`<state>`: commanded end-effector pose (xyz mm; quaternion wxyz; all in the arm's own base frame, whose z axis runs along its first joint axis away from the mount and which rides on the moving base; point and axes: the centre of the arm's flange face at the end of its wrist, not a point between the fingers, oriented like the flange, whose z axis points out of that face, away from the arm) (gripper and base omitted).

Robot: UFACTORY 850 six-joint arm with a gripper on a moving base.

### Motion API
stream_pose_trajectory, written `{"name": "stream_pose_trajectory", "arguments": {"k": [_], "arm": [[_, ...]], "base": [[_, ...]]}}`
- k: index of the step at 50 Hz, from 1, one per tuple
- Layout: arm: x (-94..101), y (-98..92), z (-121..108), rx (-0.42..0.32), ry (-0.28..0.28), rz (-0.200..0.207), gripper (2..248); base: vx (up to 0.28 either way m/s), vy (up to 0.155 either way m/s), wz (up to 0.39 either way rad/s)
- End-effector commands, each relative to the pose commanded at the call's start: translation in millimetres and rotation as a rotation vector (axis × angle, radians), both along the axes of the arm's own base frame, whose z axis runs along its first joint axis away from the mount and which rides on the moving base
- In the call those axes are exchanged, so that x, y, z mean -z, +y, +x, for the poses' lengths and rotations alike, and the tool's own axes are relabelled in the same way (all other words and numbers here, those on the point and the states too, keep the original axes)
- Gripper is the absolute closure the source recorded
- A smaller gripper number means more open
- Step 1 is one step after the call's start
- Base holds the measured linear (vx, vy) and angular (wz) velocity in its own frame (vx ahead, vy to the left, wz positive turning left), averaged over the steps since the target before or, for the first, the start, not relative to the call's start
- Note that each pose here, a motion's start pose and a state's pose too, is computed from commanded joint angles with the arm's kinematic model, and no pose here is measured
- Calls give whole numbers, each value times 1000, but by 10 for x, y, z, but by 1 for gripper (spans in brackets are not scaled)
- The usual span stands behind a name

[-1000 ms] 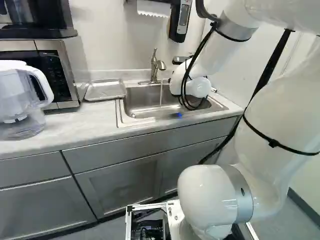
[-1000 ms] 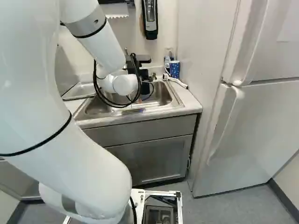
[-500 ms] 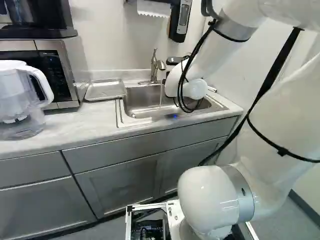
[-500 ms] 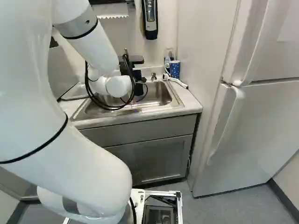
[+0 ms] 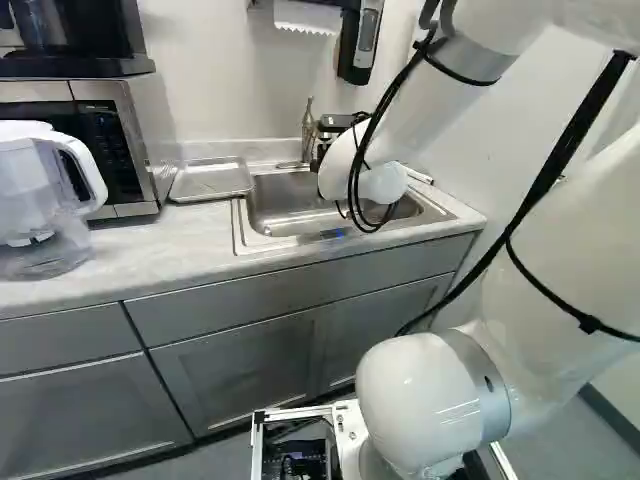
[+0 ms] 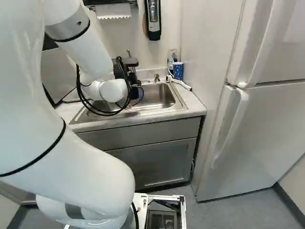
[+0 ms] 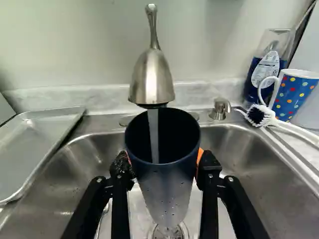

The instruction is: Rinse the cup and place it in the tray

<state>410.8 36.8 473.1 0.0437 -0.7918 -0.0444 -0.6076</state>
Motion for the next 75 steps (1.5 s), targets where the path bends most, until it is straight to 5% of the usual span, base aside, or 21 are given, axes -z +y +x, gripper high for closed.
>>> {"name": "stream_pose_trajectory", "arguments": {"k": [75], "arm": [[0,0,0,0,0,0,124]], "base": [[0,0,0]]}}
